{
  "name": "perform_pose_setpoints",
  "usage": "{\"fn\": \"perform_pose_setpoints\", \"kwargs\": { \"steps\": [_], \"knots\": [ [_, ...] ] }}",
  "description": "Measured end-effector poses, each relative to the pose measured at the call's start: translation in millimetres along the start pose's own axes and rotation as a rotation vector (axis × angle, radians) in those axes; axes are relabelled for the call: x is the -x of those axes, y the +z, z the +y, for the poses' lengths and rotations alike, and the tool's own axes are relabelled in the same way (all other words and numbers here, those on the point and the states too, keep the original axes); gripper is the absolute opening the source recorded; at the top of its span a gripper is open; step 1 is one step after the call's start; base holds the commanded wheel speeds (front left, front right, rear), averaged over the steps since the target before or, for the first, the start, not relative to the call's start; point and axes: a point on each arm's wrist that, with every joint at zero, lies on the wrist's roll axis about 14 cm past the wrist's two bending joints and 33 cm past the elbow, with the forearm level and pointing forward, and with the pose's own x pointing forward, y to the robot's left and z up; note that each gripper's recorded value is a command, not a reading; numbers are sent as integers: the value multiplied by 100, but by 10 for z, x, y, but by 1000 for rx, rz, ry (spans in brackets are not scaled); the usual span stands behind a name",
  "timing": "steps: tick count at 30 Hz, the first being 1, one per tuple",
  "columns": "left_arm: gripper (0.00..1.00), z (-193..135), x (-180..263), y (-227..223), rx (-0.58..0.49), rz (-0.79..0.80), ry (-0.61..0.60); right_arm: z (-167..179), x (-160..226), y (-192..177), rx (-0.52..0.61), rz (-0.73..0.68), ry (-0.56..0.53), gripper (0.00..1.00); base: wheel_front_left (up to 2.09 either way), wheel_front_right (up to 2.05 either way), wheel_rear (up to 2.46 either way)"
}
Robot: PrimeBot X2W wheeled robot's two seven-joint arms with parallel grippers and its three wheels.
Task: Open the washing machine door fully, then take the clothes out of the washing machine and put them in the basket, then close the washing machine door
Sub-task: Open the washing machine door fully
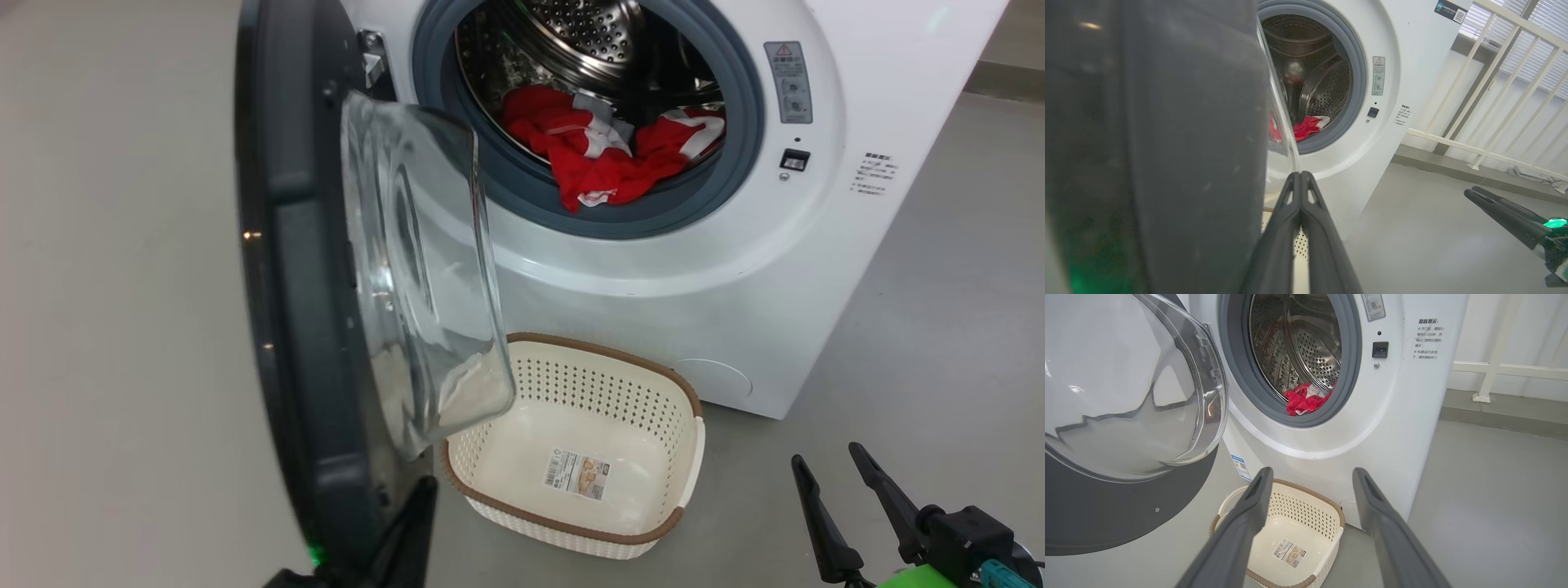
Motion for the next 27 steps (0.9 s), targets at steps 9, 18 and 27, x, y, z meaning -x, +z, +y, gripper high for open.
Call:
{"fn": "perform_pose_setpoints", "kwargs": {
  "steps": [9,18,27],
  "knots": [
    [0,504,138,163,-42,-44,172,100,-91,-23,-2,8,36,100,0,0,0],
    [0,1213,350,346,-118,-73,387,195,-163,-36,-1,12,72,100,0,0,0],
    [0,1721,311,597,-178,-118,522,127,-185,-106,-3,31,64,100,0,0,0]
  ]
}}
